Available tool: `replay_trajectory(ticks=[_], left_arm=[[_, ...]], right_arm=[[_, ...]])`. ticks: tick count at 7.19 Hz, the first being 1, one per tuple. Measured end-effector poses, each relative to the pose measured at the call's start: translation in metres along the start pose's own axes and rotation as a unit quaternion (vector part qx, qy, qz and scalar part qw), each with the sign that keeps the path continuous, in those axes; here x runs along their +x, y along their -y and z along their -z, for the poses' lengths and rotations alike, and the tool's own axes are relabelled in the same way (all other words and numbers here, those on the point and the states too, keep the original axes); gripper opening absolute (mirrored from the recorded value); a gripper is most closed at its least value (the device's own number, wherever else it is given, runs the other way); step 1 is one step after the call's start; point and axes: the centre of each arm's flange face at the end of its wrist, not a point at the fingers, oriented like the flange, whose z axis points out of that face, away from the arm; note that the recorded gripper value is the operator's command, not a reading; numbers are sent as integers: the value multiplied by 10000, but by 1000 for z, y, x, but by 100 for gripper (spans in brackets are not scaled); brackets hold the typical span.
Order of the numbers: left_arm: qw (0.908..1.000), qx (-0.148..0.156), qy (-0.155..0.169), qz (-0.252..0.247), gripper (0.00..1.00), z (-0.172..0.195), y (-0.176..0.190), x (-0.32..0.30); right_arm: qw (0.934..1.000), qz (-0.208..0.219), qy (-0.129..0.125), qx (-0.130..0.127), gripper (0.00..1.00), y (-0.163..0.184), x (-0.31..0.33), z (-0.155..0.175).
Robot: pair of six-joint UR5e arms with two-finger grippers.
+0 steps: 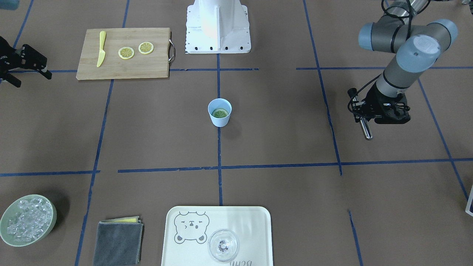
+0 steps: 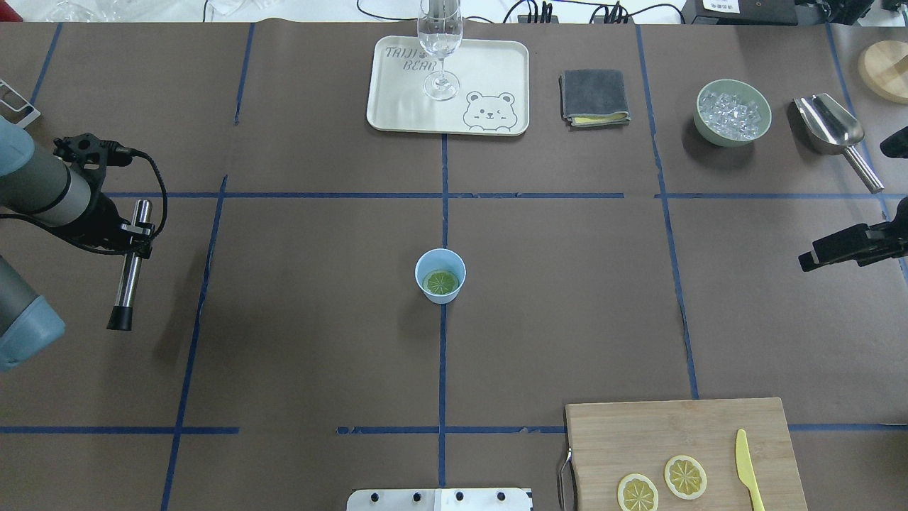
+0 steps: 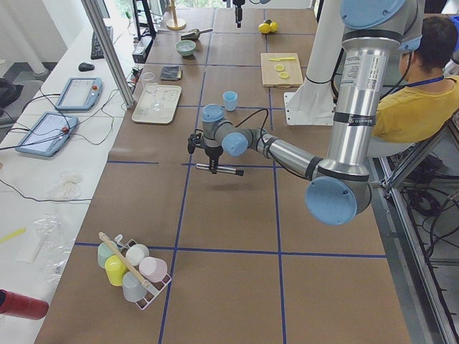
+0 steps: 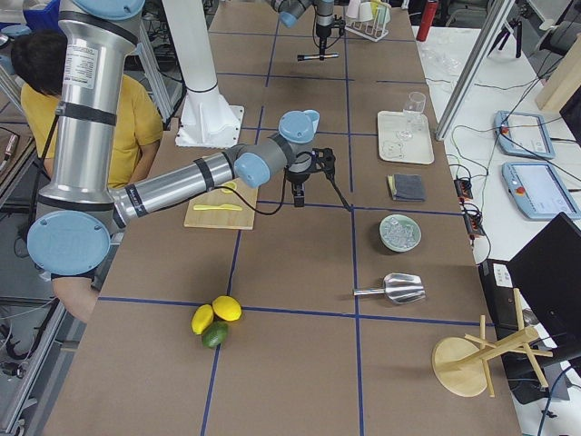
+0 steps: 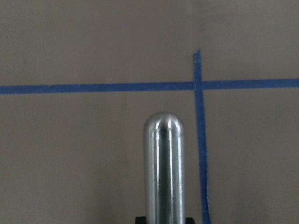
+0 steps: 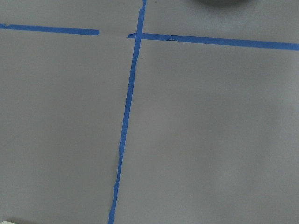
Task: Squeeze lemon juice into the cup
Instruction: 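Lower the muddler to its spot and release it with the left gripper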
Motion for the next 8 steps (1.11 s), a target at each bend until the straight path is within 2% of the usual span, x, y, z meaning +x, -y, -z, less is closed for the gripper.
replay_trajectory(ticks=[1, 2, 5, 8], left_arm=[[9997, -128, 89, -168, 0, -8, -3, -9], [9996, -208, 121, -131, 0, -13, -3, -12], [9982, -337, 198, 465, 0, -31, 0, -17], [9978, -369, 230, 503, 0, -35, -1, -19]], right_arm=[[10000, 0, 0, 0, 100, -1, 0, 0], [10000, 3, 1, 3, 100, -1, 0, 1], [10000, 3, 3, 0, 100, -1, -1, 1], [10000, 6, 7, -3, 100, -1, -1, 1]])
